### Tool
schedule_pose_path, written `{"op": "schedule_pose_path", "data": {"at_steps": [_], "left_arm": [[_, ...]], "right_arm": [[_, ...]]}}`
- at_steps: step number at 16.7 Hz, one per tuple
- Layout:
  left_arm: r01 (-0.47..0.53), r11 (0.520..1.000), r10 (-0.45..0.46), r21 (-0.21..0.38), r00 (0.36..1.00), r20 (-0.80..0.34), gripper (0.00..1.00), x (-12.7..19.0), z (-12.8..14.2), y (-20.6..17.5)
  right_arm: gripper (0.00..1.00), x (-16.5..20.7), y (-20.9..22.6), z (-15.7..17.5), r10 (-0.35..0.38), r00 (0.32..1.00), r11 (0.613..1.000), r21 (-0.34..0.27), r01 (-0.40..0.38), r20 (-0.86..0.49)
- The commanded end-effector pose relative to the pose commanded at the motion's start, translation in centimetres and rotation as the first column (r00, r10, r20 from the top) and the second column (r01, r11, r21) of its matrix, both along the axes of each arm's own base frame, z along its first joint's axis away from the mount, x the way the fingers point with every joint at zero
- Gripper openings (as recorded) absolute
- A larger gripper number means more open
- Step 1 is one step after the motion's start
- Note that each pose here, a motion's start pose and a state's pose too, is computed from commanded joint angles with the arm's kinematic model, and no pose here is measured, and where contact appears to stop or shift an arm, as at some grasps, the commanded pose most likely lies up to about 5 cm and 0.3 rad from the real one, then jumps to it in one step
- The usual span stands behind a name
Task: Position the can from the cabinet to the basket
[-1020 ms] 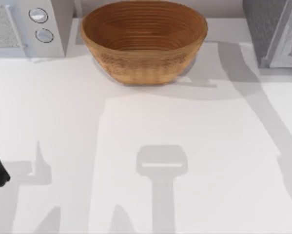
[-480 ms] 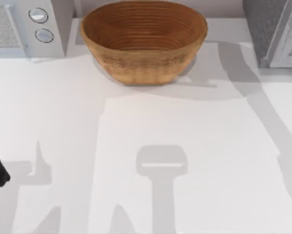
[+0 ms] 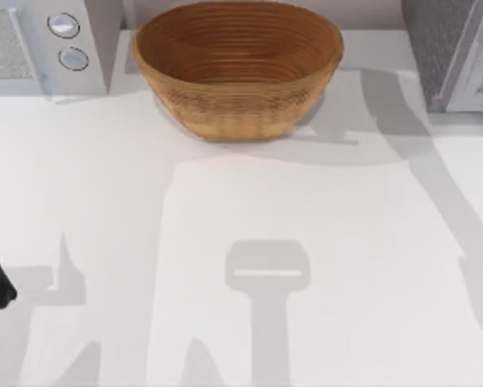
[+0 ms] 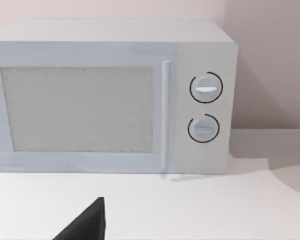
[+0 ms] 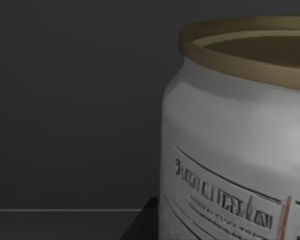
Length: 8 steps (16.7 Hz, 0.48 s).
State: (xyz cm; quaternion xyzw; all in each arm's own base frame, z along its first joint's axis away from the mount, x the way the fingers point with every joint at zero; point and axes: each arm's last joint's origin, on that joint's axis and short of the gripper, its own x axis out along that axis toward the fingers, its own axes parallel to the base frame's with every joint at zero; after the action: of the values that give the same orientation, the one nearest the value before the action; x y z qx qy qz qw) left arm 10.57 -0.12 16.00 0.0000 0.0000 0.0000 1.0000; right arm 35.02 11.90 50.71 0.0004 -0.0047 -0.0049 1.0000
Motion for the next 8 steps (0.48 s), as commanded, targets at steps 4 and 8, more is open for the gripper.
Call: {"op": "schedule_pose_path", "data": {"at_steps": [4,8], "left_arm": [[0.0,1.0,0.0,0.0,1.0,0.0,1.0,0.0,0.0,0.0],[0.0,1.0,0.0,0.0,1.0,0.0,1.0,0.0,0.0,0.0]], "right_arm": [[0.0,0.0,0.0,0.0,0.0,1.0,1.0,0.0,0.0,0.0],[0.0,-0.9,0.31,0.46,0.002,1.0,1.0,0.002,-0.002,0.001]]}}
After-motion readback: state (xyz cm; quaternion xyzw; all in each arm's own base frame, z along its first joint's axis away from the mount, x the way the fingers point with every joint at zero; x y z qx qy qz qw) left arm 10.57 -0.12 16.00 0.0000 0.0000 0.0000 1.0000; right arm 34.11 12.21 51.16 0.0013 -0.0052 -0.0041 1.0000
